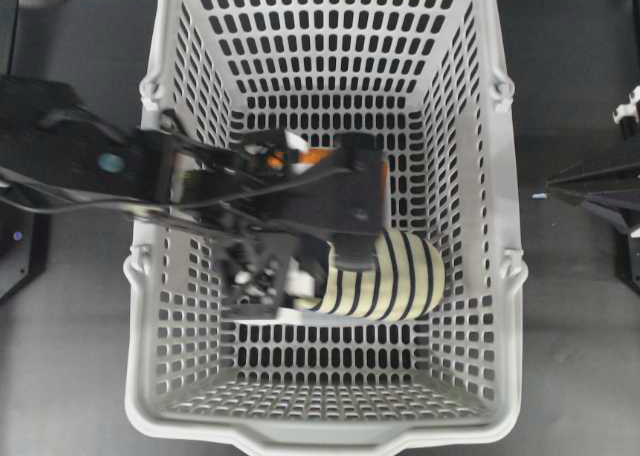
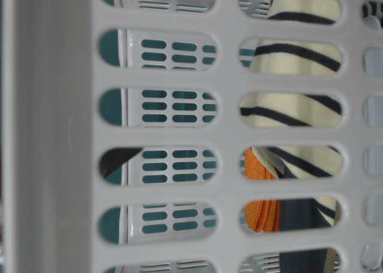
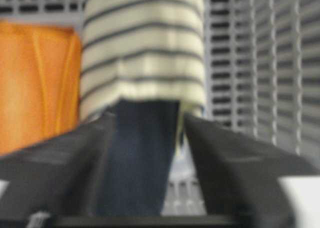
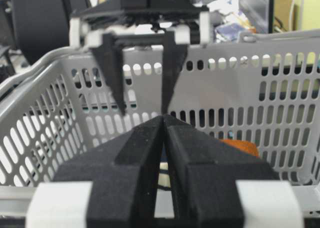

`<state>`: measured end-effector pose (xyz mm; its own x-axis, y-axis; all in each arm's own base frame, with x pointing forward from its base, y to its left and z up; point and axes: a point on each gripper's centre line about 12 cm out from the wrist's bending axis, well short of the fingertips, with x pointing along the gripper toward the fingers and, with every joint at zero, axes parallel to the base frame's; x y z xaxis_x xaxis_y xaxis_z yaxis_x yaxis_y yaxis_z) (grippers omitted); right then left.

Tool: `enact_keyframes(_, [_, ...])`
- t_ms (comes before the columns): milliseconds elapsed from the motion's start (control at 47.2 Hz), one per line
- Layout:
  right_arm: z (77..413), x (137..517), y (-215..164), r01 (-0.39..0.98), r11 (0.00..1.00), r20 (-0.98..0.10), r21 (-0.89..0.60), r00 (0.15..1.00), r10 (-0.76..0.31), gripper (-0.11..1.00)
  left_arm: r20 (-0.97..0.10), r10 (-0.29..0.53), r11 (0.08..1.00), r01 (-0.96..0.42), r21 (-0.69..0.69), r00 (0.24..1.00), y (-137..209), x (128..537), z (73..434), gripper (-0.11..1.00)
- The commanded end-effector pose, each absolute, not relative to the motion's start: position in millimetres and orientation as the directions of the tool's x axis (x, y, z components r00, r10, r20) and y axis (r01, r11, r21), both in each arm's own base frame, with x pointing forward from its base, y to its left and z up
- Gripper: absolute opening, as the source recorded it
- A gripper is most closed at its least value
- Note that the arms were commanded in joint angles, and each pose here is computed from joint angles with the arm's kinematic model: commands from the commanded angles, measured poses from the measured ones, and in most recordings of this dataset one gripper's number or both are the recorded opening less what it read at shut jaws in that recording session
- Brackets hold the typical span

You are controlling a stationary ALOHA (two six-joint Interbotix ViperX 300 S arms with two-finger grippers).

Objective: Pick up the slipper from the shopping basket with the left arm.
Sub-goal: 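Close the left gripper on the heel of the striped slipper, then lift the striped slipper upward out of the basket with the left gripper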

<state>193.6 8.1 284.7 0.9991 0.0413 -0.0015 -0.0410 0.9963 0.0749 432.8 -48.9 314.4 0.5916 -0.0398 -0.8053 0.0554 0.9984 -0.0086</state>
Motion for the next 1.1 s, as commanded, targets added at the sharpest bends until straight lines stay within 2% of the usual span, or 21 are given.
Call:
enact_keyframes(0, [289,195,9,-0.046,0.996,0.009,0.079,0.999,0.045,-0.01,-0.805,-0.04,0.998,0.06,-0.006,0.592,-52,444,312,0.74])
enact_keyframes(64, [289,195,10,-0.049,0.996,0.011,0.079,0.999,0.048,-0.01,-0.82,-0.037,0.998,0.057,-0.005,0.571,-52,450,300,0.86])
enact_keyframes(127, [289,195,10,-0.05,0.996,0.009,0.079,0.999,0.05,-0.01,-0.841,-0.031,0.999,0.054,-0.002,0.54,-51,456,283,0.91])
enact_keyframes(339, [288,195,11,-0.054,0.995,0.0,0.079,0.999,0.055,-0.01,-0.89,-0.02,0.999,0.049,0.003,0.456,-51,464,238,0.91])
enact_keyframes(636, [286,195,11,-0.054,0.995,-0.009,0.079,0.998,0.055,-0.01,-0.9,-0.018,0.999,0.046,0.002,0.436,-52,469,215,0.88])
enact_keyframes(720, [286,195,11,-0.054,0.995,-0.009,0.079,0.998,0.055,-0.01,-0.9,-0.018,0.999,0.051,0.005,0.436,-52,469,215,0.77])
enact_keyframes(847, [286,195,11,-0.054,0.995,-0.011,0.079,0.998,0.055,-0.01,-0.898,-0.02,0.998,0.065,0.01,0.44,-53,468,221,0.41])
enact_keyframes(953, [286,195,11,-0.054,0.995,-0.009,0.079,0.998,0.055,-0.01,-0.883,-0.021,0.998,0.061,0.008,0.468,-51,467,242,0.13])
enact_keyframes(996, [286,195,11,-0.054,0.995,-0.009,0.079,0.998,0.055,-0.01,-0.878,-0.021,0.998,0.059,0.008,0.479,-51,467,251,0.07])
enact_keyframes(1081, [286,195,11,-0.054,0.995,-0.009,0.079,0.998,0.055,-0.01,-0.869,-0.02,0.999,0.051,0.006,0.495,-48,465,274,0.06])
